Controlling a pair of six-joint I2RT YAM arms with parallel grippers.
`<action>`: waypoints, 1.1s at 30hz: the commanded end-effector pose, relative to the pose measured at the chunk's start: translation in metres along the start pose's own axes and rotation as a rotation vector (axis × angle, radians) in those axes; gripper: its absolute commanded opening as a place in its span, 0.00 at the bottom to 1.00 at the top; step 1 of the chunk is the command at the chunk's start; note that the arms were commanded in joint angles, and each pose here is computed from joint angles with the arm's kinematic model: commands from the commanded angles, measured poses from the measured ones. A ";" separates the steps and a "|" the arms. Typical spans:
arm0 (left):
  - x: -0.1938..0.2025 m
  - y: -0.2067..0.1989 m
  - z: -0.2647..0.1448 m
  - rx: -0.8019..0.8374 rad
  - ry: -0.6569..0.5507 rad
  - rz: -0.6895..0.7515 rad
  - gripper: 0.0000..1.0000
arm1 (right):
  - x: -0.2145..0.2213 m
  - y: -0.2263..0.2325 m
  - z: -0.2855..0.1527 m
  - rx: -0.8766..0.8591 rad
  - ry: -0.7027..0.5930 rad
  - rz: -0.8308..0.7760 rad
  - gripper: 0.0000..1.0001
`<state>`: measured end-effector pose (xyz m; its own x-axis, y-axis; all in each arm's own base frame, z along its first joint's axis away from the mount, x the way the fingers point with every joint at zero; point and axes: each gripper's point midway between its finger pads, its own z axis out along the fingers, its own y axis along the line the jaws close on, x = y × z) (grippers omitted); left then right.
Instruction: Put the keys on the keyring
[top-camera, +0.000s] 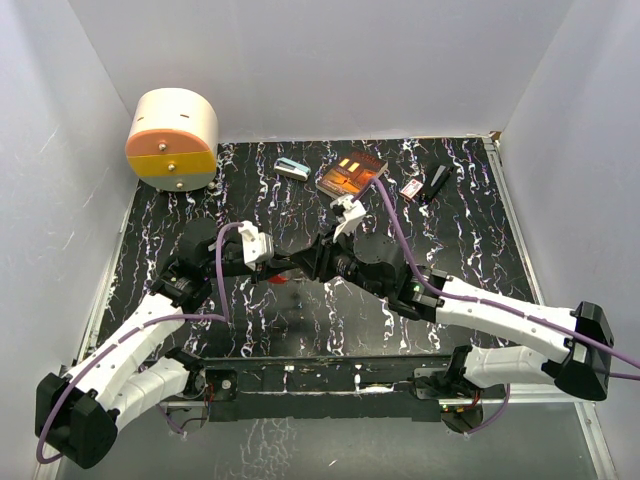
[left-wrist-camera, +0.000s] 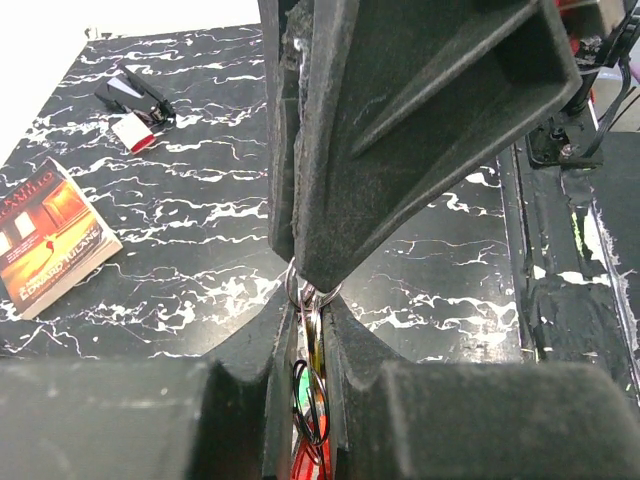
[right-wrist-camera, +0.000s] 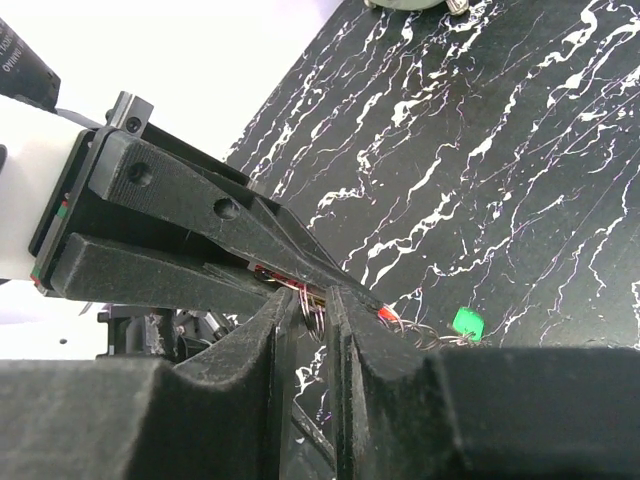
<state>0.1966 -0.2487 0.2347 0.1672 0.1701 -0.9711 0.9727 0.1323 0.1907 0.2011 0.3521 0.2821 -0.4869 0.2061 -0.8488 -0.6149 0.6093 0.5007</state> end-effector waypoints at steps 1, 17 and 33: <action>-0.026 0.003 0.000 0.004 -0.057 0.018 0.00 | -0.022 0.013 0.004 -0.044 -0.079 -0.004 0.22; -0.025 -0.019 -0.006 0.149 -0.025 0.180 0.00 | -0.017 0.008 -0.004 0.010 0.002 -0.008 0.08; -0.023 -0.051 -0.021 0.321 -0.044 0.500 0.00 | 0.022 0.025 -0.001 -0.089 0.202 0.054 0.08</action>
<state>0.1650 -0.2367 0.2229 0.4705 0.2386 -0.8496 0.8819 -0.1611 0.4431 0.1702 0.3636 0.2590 -0.6215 0.0538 -0.7815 -0.6294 0.5597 0.5391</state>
